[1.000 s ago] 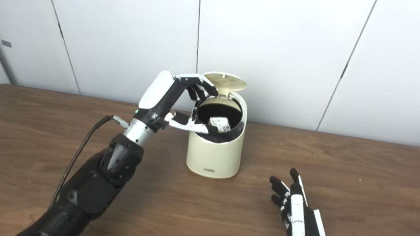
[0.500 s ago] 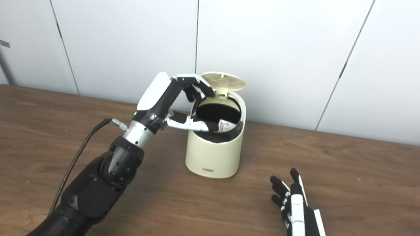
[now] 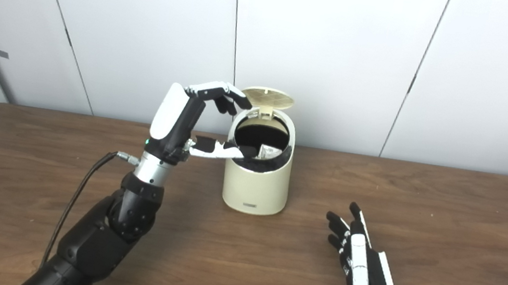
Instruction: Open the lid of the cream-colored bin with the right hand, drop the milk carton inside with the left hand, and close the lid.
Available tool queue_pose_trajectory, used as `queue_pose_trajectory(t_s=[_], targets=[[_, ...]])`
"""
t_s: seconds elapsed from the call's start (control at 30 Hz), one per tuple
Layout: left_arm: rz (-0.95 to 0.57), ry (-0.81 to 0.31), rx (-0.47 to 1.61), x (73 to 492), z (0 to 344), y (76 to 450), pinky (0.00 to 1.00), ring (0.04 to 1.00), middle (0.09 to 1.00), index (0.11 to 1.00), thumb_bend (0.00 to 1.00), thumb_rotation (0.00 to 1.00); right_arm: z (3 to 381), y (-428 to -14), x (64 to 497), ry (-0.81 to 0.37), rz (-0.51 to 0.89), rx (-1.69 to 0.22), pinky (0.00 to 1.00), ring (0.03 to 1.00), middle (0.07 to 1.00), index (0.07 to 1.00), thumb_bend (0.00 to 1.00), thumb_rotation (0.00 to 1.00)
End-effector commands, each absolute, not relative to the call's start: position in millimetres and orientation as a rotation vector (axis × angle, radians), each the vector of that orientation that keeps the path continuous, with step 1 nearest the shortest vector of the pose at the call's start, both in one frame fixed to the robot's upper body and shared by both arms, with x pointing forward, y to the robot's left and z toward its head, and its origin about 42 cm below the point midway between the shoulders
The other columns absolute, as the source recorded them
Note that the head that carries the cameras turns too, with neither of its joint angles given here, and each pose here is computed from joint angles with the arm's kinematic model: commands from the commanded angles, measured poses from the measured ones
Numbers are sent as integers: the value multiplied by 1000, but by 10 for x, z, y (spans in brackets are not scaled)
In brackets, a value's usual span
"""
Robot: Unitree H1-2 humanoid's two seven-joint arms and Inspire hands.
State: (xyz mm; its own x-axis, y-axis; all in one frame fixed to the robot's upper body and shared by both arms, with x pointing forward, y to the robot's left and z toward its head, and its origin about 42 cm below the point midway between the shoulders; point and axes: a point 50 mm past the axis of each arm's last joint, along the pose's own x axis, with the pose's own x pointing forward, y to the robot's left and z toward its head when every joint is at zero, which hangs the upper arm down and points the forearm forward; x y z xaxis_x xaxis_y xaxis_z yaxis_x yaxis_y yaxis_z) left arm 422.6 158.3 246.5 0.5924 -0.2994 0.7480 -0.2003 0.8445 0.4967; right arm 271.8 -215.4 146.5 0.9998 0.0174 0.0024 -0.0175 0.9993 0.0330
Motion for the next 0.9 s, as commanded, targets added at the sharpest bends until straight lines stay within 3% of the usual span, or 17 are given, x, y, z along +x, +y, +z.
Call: queue_pose_trajectory(t_s=[0.0, 0.1, 0.27, 0.4, 0.5, 0.53, 0.67, 0.8, 0.87], targets=[[-3, -1055, 548, 4175, 2654, 1603, 433, 496, 580, 588, 931, 232, 1621, -2160, 2768, -67, 28, 28, 892, 908, 858, 980, 545, 1000], [27, -1075, 517, 4103, 2653, 1641, 432, 489, 578, 595, 941, 242, 1622, -2168, 2788, -65, 28, 25, 889, 903, 854, 980, 551, 1000], [19, -1060, 496, 3967, 2613, 1771, 432, 495, 575, 589, 937, 131, 1643, -2200, 2838, -83, 45, 27, 892, 908, 859, 984, 553, 1000], [28, -940, 545, 3833, 2525, 1897, 470, 530, 604, 626, 827, 53, 1775, -2215, 2916, -126, 56, -5, 884, 896, 849, 964, 564, 1000], [47, -791, 527, 3715, 2438, 1952, 509, 596, 668, 688, 755, 92, 1883, -2228, 3013, -160, 55, -24, 884, 921, 874, 955, 586, 1000], [52, -741, 515, 3676, 2407, 1967, 531, 634, 700, 720, 705, 234, 1911, -2233, 3047, -165, 48, -26, 893, 932, 892, 957, 607, 1000], [53, -604, 491, 3547, 2326, 2032, 603, 703, 755, 783, 591, 502, 2057, -2236, 3151, -185, 37, -52, 895, 941, 917, 951, 636, 998], [31, -486, 488, 3420, 2209, 2132, 762, 798, 842, 886, 584, 794, 2181, -2262, 3311, -222, 50, -62, 904, 947, 927, 933, 663, 1000], [42, -441, 472, 3356, 2137, 2179, 807, 827, 871, 916, 602, 878, 2254, -2263, 3388, -244, 59, -62, 910, 947, 928, 922, 678, 1000]])
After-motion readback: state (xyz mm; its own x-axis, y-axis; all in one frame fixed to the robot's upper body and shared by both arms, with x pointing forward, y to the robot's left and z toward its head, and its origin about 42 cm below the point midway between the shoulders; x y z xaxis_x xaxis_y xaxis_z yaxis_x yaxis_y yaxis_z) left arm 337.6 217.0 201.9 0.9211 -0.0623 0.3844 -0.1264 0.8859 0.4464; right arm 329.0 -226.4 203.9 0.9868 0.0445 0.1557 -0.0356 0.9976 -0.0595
